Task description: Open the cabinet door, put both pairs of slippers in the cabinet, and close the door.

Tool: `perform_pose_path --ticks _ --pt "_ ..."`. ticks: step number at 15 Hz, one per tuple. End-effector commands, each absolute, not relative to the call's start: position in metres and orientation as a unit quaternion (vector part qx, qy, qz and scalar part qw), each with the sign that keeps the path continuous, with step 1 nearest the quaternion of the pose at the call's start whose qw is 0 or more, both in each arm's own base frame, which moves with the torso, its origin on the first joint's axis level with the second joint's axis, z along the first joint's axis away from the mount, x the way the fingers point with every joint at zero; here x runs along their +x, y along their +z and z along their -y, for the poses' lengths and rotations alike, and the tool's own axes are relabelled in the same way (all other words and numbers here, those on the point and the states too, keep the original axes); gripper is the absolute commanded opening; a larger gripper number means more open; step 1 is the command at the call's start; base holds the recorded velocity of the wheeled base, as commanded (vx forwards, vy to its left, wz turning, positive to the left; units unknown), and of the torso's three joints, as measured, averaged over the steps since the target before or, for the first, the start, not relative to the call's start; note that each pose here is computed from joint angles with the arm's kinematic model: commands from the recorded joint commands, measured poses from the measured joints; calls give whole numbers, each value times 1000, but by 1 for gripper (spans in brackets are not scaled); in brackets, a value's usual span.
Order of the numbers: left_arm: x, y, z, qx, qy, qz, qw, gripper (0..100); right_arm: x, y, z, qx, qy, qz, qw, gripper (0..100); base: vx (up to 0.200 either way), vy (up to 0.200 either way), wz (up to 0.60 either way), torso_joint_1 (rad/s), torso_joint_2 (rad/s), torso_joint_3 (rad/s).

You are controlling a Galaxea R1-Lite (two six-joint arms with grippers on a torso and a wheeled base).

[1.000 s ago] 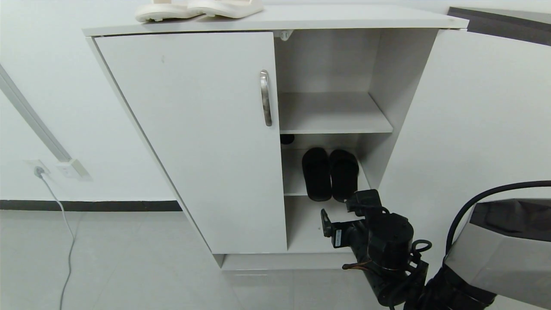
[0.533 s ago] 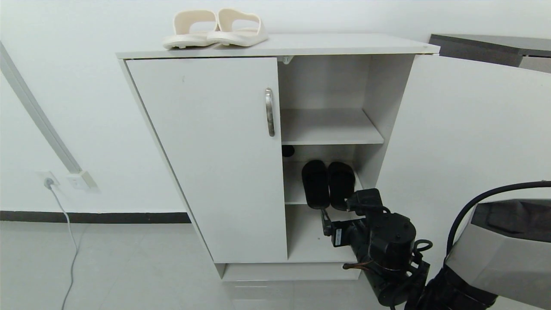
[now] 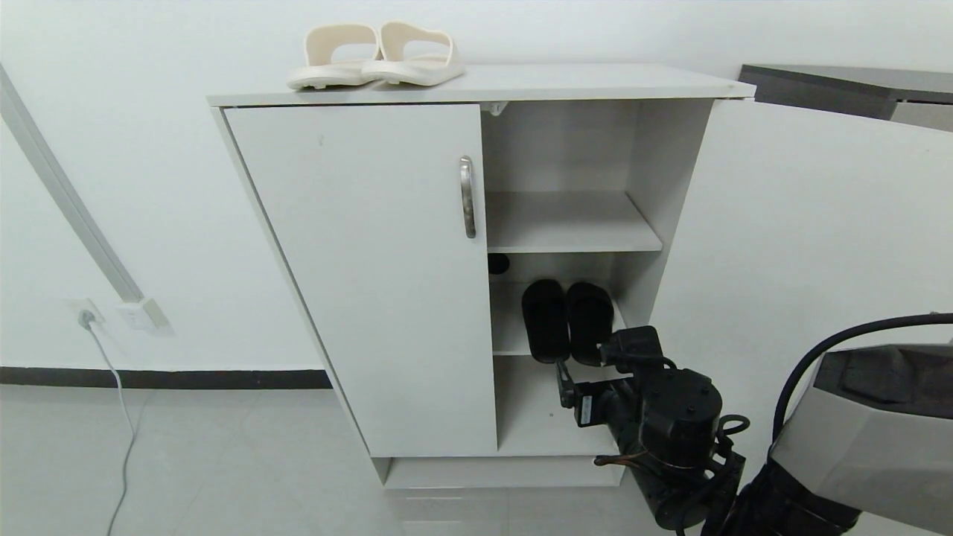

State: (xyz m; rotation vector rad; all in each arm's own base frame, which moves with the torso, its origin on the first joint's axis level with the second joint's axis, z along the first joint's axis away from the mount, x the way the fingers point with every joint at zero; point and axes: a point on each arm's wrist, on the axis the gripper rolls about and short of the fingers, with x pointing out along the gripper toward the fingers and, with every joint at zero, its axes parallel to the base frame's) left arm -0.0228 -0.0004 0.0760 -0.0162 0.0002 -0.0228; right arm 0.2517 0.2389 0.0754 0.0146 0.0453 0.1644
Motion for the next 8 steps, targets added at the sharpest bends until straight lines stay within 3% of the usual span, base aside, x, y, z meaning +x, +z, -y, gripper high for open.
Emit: perform_pose_path --ticks 1,5,8 --pt "-23 76 0 -8 -12 0 1000 0 252 75 -239 7 82 -23 996 100 0 0 0 0 0 0" --pt "-23 76 0 -8 -12 0 1000 0 251 73 -238 5 82 -26 996 100 0 0 0 0 0 0" --pt "-23 76 0 -8 -12 0 1000 0 251 73 -238 4 83 -26 996 100 0 200 0 1 4 5"
